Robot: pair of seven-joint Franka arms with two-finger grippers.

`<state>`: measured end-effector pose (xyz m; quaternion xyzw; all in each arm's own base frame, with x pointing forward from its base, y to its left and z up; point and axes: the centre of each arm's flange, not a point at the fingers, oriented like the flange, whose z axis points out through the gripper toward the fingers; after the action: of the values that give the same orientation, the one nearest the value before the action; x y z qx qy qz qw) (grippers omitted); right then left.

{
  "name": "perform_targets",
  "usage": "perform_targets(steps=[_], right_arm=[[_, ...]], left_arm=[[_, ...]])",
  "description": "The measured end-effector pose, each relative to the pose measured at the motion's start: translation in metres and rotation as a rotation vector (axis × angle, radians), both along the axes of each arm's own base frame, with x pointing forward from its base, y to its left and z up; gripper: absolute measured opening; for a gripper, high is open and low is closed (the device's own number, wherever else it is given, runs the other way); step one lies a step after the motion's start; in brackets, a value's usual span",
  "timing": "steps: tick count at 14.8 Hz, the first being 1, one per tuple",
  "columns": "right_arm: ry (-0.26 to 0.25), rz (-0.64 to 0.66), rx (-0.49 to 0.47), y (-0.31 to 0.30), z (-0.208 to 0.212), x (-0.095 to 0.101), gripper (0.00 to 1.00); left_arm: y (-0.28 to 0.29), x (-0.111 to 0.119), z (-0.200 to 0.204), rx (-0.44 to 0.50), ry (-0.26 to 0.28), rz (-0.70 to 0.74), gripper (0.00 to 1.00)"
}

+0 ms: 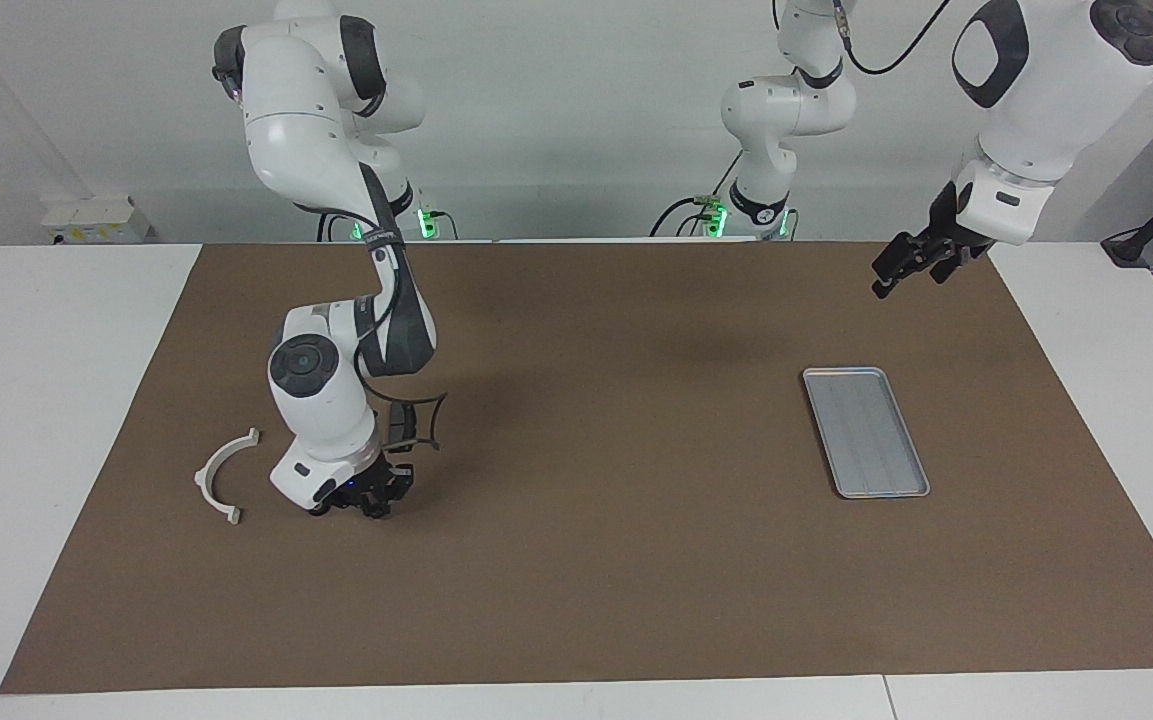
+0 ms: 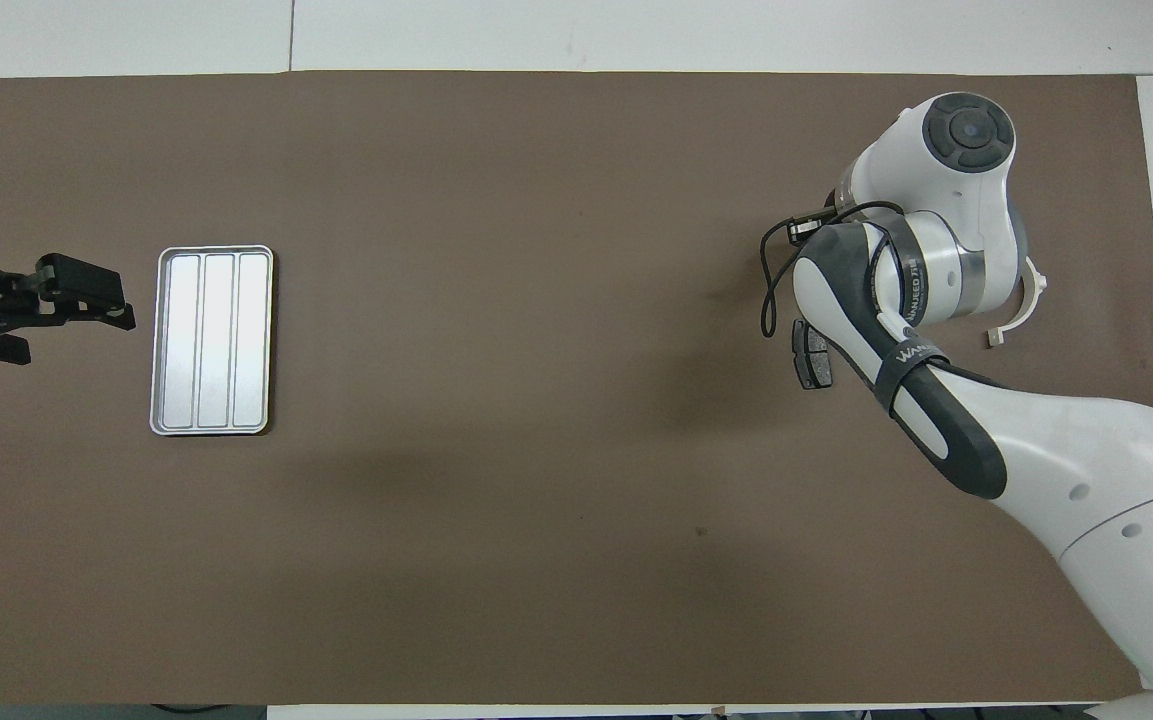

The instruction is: Place bearing gear from tray to pile

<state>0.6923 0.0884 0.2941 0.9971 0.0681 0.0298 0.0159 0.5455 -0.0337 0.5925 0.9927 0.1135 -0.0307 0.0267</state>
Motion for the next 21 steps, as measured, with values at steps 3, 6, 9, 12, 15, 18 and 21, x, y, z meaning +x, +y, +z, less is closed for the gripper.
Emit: perform_targets(steps=[3,6,9,12,15,18,21], right_arm=[[0.001,0.001,0.001,0.001,0.000,0.000,0.30],[0.000,0.003,0.001,0.002,0.000,0.000,0.58],[-0.004,0.002,0.002,0.002,0.003,0.000,0.86],[-0.015,-0.003,0.002,-0.002,0.011,0.001,1.00],[-0.027,-0.024,0.001,-0.017,0.019,0.003,1.00],[-0.039,-0.044,0.002,-0.032,0.029,0.004,1.00],[-0.046,-0.050,0.000,-0.035,0.048,0.002,1.00]], left_arm=[[0.000,0.000,0.000,0.000,0.000,0.000,1.00],[0.000,0.000,0.000,0.000,0.000,0.000,1.00],[0.000,0.000,0.000,0.000,0.000,0.000,1.00],[0.000,0.000,0.000,0.000,0.000,0.000,1.00],[0.000,0.000,0.000,0.000,0.000,0.000,1.00],[0.000,0.000,0.000,0.000,0.000,0.000,1.00],[0.000,0.000,0.000,0.000,0.000,0.000,1.00]])
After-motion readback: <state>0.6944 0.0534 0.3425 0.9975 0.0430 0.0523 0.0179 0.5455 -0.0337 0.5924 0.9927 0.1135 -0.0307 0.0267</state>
